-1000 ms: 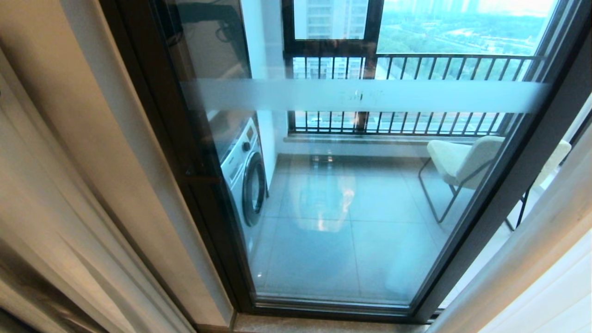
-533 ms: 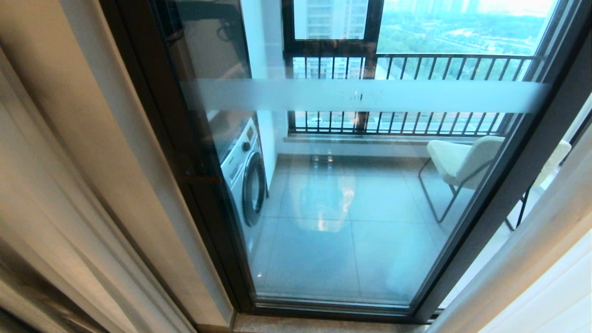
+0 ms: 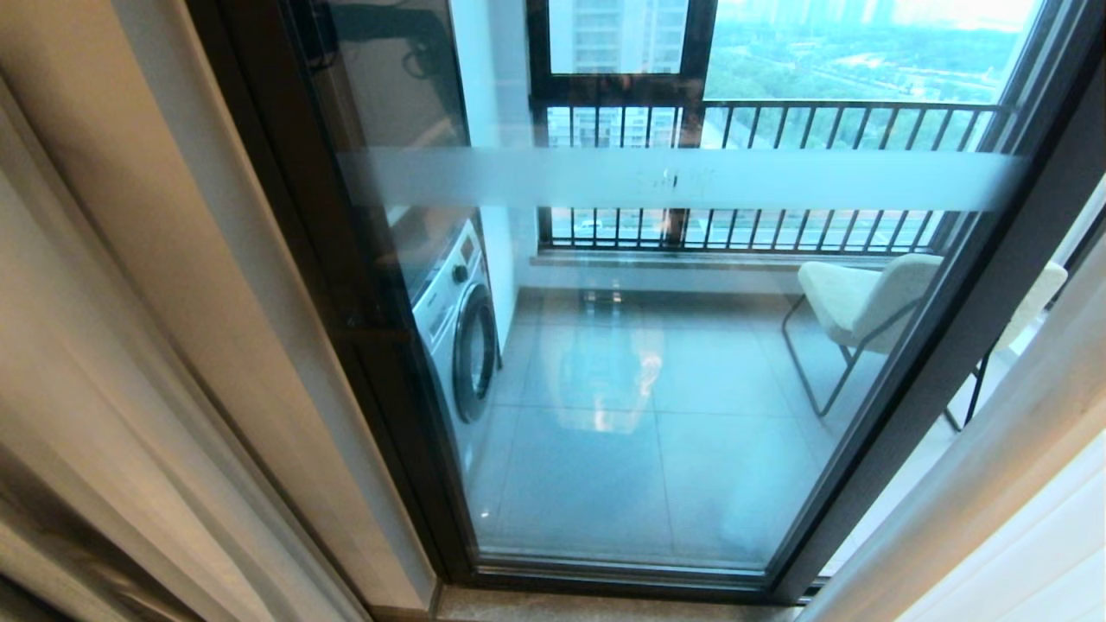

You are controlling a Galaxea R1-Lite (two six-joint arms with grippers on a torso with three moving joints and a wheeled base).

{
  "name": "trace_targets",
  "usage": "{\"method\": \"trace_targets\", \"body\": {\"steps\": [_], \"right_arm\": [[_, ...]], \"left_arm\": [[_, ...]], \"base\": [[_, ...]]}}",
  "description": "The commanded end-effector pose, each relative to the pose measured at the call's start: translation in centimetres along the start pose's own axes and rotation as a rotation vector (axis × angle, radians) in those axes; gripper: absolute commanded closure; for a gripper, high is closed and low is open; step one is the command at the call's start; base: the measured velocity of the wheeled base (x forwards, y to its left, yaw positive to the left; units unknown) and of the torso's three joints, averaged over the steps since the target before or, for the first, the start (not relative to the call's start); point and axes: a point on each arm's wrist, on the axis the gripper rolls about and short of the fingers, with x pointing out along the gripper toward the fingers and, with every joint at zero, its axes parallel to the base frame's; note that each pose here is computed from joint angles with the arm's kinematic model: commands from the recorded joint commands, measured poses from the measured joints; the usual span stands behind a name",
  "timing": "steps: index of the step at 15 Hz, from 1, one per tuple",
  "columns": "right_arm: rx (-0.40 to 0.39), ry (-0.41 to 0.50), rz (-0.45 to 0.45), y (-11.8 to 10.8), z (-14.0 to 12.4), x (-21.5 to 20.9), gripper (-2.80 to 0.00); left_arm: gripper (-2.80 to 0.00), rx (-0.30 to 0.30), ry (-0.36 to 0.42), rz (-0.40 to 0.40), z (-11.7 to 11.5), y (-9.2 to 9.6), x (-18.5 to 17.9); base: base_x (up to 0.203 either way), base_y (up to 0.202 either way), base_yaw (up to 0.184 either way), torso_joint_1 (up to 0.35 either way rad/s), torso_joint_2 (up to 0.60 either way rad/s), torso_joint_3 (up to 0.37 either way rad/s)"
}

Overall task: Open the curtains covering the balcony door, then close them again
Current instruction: Close the inner curtains on both sides

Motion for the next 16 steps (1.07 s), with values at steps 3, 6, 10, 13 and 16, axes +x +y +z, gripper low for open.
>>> {"method": "trace_targets", "body": {"steps": [3,6,10,13,16], "right_arm": [[-0.001,0.001,0.001,0.00,-0.01,0.00,0.00],[-0.001,-0.001,0.001,0.00,0.01,0.00,0.00],[-0.001,0.001,0.001,0.00,-0.01,0.00,0.00],[-0.001,-0.001,0.001,0.00,0.01,0.00,0.00],[-0.001,-0.001,0.001,0.00,0.01,0.00,0.00]], "left_arm": [[-2.80,-0.007,-0.055,-0.021,-0.09,-0.16,1.20],[-2.80,-0.009,-0.059,-0.023,-0.14,-0.16,1.36],[0.00,-0.009,-0.069,-0.025,-0.04,-0.19,1.35],[0.00,-0.008,-0.076,-0.026,0.12,-0.21,1.17],[0.00,-0.012,-0.092,-0.029,0.64,-0.28,0.51]], "base": [[0.000,0.000,0.000,0.000,0.00,0.000],[0.000,0.000,0.000,0.000,0.00,0.000],[0.000,0.000,0.000,0.000,0.00,0.000],[0.000,0.000,0.000,0.000,0.00,0.000],[0.000,0.000,0.000,0.000,0.00,0.000]]}}
